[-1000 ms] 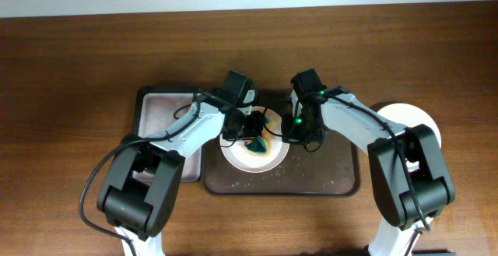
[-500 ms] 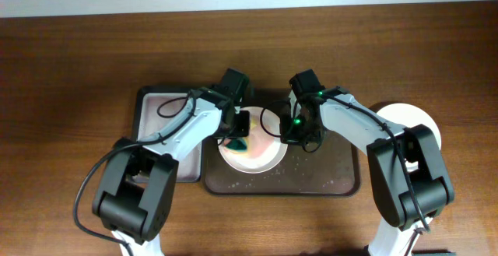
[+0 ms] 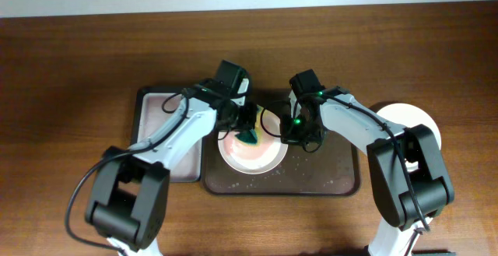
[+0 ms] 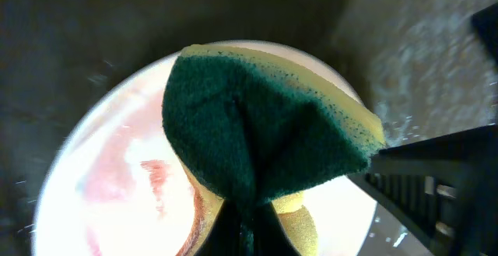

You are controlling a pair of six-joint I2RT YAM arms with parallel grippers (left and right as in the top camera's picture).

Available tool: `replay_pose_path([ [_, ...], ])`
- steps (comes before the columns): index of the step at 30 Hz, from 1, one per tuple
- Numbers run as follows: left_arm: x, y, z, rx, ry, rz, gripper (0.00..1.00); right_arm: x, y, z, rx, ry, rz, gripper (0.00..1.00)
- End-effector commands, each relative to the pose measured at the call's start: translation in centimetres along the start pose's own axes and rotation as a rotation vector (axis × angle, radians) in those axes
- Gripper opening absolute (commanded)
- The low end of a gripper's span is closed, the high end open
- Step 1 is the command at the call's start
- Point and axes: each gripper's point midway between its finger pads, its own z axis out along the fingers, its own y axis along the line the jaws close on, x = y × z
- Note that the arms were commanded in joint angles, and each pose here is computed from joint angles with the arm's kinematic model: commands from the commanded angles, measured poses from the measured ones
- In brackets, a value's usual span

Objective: Clean dirty plates on tray and stack at the side
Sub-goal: 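Scrub the white bowl with the sponge while the right gripper holds it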

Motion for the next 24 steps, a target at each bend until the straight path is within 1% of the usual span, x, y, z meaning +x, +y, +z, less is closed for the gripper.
replay_pose_path([
  [1,1.8,0.4,2.6,-0.022,0.075,-0.008,0.00,0.5,-0.5,0.4,0.027,0.015,0.008,0.04],
  [3,2.1,1.5,3.1,-0.073,0.082,-0.017,0.00,0.5,-0.5,0.4,0.027,0.015,0.008,0.04],
  [4,2.0,2.9,3.2,-0.149,0.073,-0.027,0.00,0.5,-0.5,0.4,0.027,0.016,0.008,0.04],
  [5,1.9,3.6,3.0,-0.186,0.065,-0.028,0.00,0.5,-0.5,0.4,0.027,0.016,0.008,0.04],
  [10,1.1,8.9,1.2,-0.432,0.018,-0.051,0.00,0.6,-0.6,0.4,0.028,0.018,0.009,0.04],
  [11,1.1,9.4,0.9,-0.453,0.016,-0.057,0.00,0.6,-0.6,0.4,0.028,0.018,0.009,0.04],
  [13,0.7,10.0,0.5,-0.467,0.012,-0.063,0.00,0.6,-0.6,0.4,0.028,0.018,0.009,0.04],
  [16,-0.3,9.3,-0.5,-0.455,0.005,-0.042,0.00,0.6,-0.6,0.4,0.028,0.019,0.009,0.04],
  [21,-3.0,4.6,-4.8,-0.311,-0.033,-0.001,0.00,0.7,-0.6,0.4,0.029,0.022,0.010,0.04],
  [22,-3.4,3.8,-6.0,-0.292,-0.044,0.008,0.00,0.7,-0.6,0.4,0.029,0.022,0.010,0.09],
  [23,-3.6,3.5,-7.0,-0.290,-0.055,0.014,0.00,0.7,-0.6,0.4,0.029,0.022,0.010,0.22],
  [24,-3.8,3.2,-7.9,-0.288,-0.062,0.029,0.00,0.7,-0.6,0.4,0.029,0.021,0.010,0.31],
])
